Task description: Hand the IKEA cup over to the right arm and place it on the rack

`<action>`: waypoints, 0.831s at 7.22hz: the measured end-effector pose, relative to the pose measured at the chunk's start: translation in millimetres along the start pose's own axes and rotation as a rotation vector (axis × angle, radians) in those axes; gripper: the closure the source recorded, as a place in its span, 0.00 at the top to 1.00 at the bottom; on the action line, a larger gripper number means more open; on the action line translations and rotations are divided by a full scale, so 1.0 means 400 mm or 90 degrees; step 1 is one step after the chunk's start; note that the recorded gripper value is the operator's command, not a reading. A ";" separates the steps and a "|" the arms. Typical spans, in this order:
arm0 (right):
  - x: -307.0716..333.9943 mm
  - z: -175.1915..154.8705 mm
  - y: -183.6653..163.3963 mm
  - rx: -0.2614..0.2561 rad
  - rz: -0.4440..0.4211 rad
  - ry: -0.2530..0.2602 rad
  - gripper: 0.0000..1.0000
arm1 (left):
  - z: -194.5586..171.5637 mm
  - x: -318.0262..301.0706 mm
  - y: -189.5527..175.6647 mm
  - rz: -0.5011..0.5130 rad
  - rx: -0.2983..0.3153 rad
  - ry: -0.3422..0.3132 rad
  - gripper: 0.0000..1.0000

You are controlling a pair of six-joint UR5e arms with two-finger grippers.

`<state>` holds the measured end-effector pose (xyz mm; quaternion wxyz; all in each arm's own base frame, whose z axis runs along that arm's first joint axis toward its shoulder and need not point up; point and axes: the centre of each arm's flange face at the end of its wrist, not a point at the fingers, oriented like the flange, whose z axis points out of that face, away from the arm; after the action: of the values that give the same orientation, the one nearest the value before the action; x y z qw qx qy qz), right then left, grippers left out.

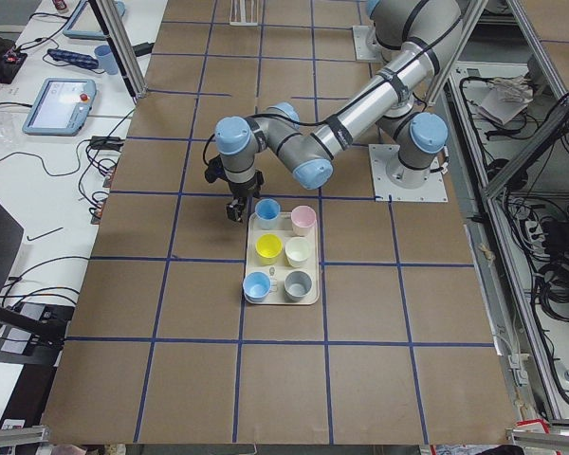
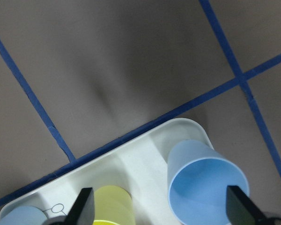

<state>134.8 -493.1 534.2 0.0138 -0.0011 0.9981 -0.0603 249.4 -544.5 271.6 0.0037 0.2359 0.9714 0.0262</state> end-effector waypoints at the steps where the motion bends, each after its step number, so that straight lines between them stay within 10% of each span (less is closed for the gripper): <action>1: 0.000 -0.003 0.004 0.000 -0.002 0.001 1.00 | 0.025 0.004 0.006 0.001 0.003 0.010 1.00; 6: 0.000 -0.008 0.011 0.001 -0.004 0.000 1.00 | 0.074 0.004 0.010 0.023 0.014 0.031 1.00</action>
<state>134.9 -488.2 536.7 0.0140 -0.0039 0.9980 -0.0608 250.6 -538.7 242.1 -0.0228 0.2531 0.9669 0.0216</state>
